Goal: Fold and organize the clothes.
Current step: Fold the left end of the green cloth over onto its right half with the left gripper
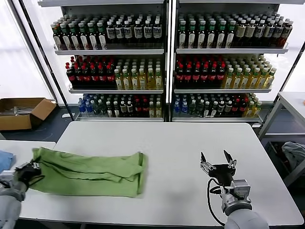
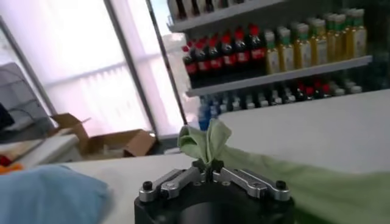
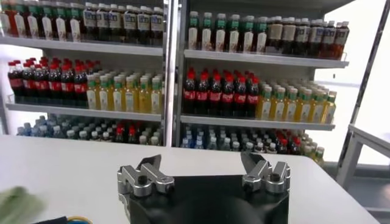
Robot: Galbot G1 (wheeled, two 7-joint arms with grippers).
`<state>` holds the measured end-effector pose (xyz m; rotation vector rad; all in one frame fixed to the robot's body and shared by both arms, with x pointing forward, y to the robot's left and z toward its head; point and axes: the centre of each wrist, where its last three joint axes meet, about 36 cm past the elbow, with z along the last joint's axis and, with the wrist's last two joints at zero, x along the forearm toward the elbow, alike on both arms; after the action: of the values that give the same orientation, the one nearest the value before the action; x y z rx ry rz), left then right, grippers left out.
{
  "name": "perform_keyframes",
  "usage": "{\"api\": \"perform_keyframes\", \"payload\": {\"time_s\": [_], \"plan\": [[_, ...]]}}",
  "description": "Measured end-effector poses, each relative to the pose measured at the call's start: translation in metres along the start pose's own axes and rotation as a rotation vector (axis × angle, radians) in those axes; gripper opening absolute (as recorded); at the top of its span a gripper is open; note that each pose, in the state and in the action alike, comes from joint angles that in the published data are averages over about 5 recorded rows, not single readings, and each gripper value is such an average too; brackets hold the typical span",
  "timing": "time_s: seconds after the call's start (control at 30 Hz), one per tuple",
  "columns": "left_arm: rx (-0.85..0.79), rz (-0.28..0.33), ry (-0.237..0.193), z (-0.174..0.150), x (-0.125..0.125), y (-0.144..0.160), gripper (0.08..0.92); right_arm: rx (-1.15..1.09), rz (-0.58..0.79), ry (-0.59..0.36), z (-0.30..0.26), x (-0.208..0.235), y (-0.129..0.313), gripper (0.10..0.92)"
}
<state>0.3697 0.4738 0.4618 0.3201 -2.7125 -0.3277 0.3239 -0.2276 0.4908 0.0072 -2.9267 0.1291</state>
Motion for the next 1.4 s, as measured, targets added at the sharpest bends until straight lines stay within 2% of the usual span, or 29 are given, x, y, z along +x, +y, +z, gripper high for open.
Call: {"api": "perform_keyframes", "payload": {"time_s": [0.1, 0.23, 0.47, 0.83, 1.17, 1.4], "plan": [[-0.021, -0.004, -0.016, -0.010, 0.005, 0.003, 0.103, 0.002, 0.002, -0.005, -0.002, 0.001, 0.000, 0.823], [-0.043, 0.033, -0.034, -0.017, 0.013, -0.016, 0.103, 0.004, 0.007, -0.010, -0.004, 0.004, -0.001, 0.823], [-0.044, 0.167, -0.060, -0.022, 0.029, -0.088, 0.103, 0.003, 0.018, -0.012, -0.006, 0.013, -0.001, 0.823], [-0.019, 0.368, -0.051, -0.017, 0.040, -0.188, 0.103, -0.003, 0.042, 0.006, 0.002, 0.026, 0.001, 0.823], [-0.017, 0.470, -0.062, -0.021, 0.042, -0.233, 0.103, -0.001, 0.053, 0.035, 0.013, 0.031, 0.004, 0.823], [-0.021, 0.508, -0.062, -0.016, 0.037, -0.255, 0.120, 0.004, 0.047, 0.052, 0.019, 0.032, 0.007, 0.823]]}}
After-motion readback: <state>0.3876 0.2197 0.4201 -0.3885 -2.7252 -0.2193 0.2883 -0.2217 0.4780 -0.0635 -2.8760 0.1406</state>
